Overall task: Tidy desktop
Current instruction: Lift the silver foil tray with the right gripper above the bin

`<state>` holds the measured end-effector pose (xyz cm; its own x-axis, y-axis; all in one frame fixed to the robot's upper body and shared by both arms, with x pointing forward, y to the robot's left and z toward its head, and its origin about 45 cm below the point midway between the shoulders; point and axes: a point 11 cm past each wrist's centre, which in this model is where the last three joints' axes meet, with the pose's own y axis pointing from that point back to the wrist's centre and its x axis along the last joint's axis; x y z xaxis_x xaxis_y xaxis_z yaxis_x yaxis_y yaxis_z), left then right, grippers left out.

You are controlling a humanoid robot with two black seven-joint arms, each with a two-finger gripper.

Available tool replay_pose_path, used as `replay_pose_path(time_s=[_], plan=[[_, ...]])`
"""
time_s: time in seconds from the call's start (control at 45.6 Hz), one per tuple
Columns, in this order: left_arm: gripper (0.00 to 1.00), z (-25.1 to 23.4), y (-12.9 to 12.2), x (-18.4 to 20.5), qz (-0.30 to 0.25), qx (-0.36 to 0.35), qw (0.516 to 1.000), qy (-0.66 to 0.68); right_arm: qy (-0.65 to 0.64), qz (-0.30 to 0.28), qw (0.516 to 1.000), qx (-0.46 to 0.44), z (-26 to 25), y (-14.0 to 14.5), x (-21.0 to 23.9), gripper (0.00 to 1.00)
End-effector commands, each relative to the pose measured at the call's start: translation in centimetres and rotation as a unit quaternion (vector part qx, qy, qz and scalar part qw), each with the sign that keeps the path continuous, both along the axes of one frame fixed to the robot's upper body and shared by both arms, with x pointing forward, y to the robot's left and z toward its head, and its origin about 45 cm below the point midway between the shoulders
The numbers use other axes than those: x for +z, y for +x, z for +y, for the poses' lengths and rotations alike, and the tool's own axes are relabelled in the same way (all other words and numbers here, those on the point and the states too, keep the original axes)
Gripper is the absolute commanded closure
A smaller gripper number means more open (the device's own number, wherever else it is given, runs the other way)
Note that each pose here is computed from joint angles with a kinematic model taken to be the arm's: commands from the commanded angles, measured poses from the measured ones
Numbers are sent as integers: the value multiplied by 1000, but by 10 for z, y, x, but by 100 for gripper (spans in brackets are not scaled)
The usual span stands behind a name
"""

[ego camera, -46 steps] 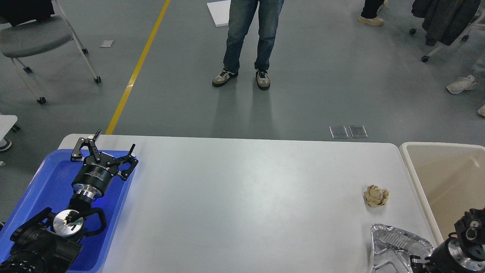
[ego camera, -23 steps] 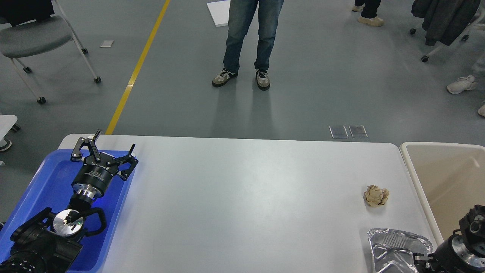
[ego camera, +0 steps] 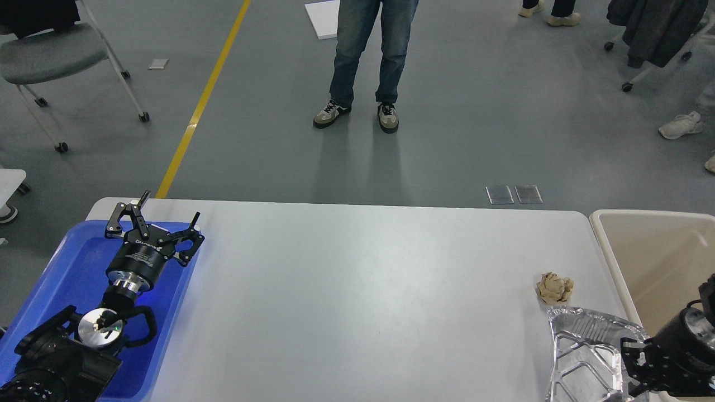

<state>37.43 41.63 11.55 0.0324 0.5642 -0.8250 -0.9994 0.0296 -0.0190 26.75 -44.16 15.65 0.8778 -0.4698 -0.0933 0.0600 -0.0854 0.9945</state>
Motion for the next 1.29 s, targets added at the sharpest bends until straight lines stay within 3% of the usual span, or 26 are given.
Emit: replay_pose_path(time_s=[0.0,0.439,0.746,1.273], plan=[[0,0,0,0,0,-1,1000,0,18,-17,1000,19,15,23,44,100],[0,0,0,0,0,-1,1000,0,18,-102,993,53,44,74,145,100],[0,0,0,0,1,-1,1000,0,-18,-150,987,52,44,91,200,100],[0,0,0,0,0,-1,1000,0,-24,-185,982,8,16,92,221,100]])
